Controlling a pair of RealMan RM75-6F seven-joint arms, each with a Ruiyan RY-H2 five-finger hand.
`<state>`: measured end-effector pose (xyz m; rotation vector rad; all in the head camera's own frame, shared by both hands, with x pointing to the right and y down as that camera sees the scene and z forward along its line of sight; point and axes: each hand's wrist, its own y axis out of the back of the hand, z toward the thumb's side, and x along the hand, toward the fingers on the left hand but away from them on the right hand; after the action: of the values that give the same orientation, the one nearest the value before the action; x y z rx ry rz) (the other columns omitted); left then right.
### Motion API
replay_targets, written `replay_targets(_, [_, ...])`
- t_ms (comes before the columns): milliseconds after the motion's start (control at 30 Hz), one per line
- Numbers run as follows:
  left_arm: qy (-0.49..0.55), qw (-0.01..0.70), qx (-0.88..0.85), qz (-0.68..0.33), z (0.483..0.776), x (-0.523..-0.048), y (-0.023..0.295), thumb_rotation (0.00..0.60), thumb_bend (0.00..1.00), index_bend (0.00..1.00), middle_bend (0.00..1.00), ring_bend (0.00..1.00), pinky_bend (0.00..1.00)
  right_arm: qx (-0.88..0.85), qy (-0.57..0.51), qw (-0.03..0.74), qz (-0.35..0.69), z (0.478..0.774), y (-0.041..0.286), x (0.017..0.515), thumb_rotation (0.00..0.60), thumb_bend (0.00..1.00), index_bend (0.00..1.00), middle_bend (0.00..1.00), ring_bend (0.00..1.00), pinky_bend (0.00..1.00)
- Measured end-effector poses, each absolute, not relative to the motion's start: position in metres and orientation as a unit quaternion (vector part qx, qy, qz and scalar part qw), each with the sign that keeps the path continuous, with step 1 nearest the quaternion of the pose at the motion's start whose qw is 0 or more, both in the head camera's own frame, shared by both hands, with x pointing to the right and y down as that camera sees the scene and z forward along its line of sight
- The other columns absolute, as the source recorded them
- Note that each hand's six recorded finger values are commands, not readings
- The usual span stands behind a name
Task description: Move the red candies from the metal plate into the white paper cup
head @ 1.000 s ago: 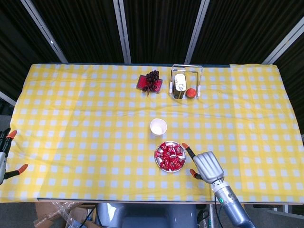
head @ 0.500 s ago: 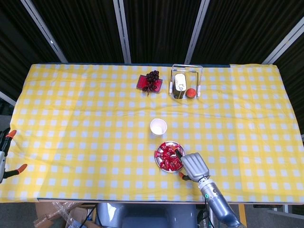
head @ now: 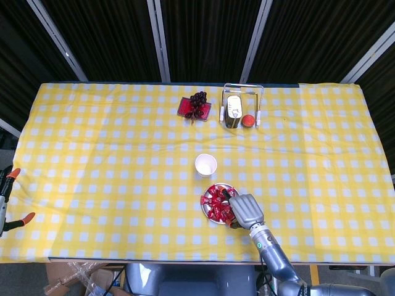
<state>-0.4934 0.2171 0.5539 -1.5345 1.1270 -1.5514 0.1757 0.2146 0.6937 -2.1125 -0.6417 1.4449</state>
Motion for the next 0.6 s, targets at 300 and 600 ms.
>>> replay_targets(300, [0.433,0.331,-0.589,-0.596,0.555,-0.494,0.217,0.6,0.01,0.0,0.0,0.0,0.0,-0.779,-0.235,0.237,0.531,0.703,0.21,0.171,0.6,0.33,0.12,0.81,0.96,1.0])
replay_targets(600, [0.434,0.326,-0.59,-0.597,0.556,-0.494,0.217,0.6,0.01,0.0,0.0,0.0,0.0,-0.78,-0.231,0.23,0.534,0.711,0.209,0.168,0.6,0.33,0.18,0.81,0.96,1.0])
